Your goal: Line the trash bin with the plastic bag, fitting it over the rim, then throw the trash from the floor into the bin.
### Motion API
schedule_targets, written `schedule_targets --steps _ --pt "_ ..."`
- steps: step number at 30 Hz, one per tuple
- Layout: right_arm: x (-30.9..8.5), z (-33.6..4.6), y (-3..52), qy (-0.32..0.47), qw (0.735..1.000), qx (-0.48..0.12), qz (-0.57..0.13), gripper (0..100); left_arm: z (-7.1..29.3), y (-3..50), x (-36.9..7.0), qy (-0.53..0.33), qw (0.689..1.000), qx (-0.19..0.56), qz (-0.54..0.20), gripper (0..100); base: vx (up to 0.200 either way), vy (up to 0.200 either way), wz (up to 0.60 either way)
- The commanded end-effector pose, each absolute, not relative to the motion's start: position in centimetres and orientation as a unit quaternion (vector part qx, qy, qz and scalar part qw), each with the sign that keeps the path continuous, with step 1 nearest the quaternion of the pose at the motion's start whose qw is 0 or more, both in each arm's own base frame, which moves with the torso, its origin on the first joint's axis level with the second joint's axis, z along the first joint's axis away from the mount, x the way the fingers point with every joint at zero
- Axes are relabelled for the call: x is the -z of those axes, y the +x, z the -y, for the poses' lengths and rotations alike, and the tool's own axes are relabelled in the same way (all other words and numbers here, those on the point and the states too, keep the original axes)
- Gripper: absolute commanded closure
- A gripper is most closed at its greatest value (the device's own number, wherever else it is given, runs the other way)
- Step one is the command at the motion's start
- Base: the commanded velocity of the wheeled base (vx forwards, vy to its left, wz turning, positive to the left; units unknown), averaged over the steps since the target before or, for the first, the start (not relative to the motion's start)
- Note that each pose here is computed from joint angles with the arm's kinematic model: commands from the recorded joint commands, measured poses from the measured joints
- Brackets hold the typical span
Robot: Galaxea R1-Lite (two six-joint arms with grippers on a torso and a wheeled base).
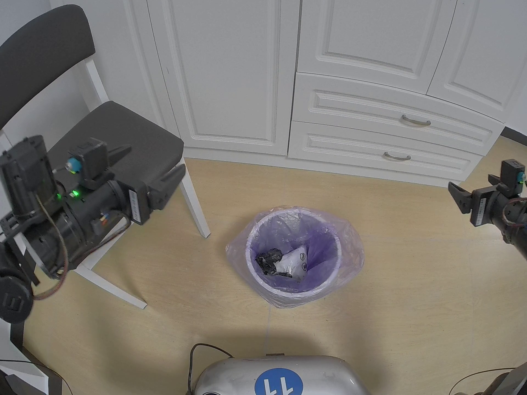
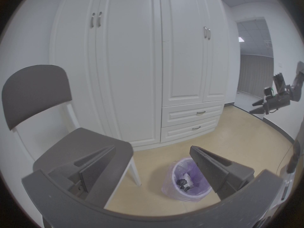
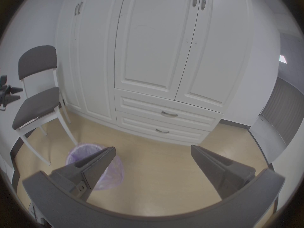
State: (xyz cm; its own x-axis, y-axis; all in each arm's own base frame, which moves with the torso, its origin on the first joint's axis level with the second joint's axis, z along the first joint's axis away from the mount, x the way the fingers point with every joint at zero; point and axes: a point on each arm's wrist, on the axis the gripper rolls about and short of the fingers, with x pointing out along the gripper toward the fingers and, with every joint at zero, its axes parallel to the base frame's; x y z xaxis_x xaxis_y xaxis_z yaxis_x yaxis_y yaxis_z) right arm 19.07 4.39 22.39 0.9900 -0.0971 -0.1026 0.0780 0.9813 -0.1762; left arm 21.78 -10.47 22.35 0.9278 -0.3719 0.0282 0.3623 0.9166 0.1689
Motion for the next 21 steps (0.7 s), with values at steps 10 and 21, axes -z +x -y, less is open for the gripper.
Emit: schedule_targets --steps 10,21 --pt "-29.0 0.7 6.6 0.029 0.982 0.165 0.082 0 0.7 8.8 -34.3 -0.024 0.995 0.015 0.098 0 0.000 0.000 0.00" --pt "-26.8 0.8 -2.1 0.037 0.974 0.173 0.144 0 -0.2 0.9 -33.4 -0.020 0.991 -0.034 0.130 0 0.000 0.000 0.00"
